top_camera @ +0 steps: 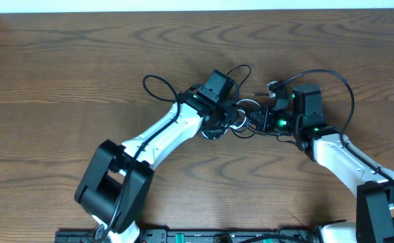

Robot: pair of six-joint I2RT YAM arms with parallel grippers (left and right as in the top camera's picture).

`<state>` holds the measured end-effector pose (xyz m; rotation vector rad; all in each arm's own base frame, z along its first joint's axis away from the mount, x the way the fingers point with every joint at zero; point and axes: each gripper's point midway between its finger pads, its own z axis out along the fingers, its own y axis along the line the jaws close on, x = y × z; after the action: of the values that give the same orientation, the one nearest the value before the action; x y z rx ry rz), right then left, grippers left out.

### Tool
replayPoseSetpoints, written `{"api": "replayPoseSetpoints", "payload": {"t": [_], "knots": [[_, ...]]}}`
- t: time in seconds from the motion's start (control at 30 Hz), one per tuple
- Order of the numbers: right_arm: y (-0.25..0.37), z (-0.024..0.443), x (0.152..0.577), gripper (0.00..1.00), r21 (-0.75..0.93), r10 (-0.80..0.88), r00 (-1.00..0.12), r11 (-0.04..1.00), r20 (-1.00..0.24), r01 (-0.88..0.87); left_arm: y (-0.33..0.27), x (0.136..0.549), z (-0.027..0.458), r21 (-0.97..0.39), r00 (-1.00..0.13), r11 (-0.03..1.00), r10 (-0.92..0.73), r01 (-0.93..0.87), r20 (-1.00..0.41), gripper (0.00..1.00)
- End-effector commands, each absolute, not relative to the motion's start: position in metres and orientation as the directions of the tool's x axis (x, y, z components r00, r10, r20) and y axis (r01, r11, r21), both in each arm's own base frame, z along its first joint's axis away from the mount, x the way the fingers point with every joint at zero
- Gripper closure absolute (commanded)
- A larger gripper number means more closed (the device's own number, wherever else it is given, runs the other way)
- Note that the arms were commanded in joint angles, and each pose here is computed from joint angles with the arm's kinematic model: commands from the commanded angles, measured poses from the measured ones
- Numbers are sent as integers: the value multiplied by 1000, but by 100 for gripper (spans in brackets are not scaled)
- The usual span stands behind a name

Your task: Untangle cables

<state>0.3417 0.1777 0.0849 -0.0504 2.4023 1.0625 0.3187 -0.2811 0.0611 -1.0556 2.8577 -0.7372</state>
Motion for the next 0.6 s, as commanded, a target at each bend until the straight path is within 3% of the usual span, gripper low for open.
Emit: {"api": "replayPoseSetpoints", "payload": {"t": [0.0, 0.07, 0.37, 0.57], "knots": [[184, 89, 339, 99, 689, 143, -867, 673, -477, -269, -282, 323, 57, -432, -771, 662, -622, -612, 139, 68], [184, 89, 339, 99, 689, 143, -867, 673, -478, -269, -284, 324, 58, -442, -774, 660, -617, -608, 144, 92], [183, 84, 335, 99, 672, 110, -869, 684, -482, -286, -282, 332, 85, -542, -880, 719, -467, -434, 85, 93], [181, 78, 329, 99, 663, 87, -880, 693, -467, -283, -272, 354, 141, -693, -922, 671, -386, -266, -20, 93]]}}
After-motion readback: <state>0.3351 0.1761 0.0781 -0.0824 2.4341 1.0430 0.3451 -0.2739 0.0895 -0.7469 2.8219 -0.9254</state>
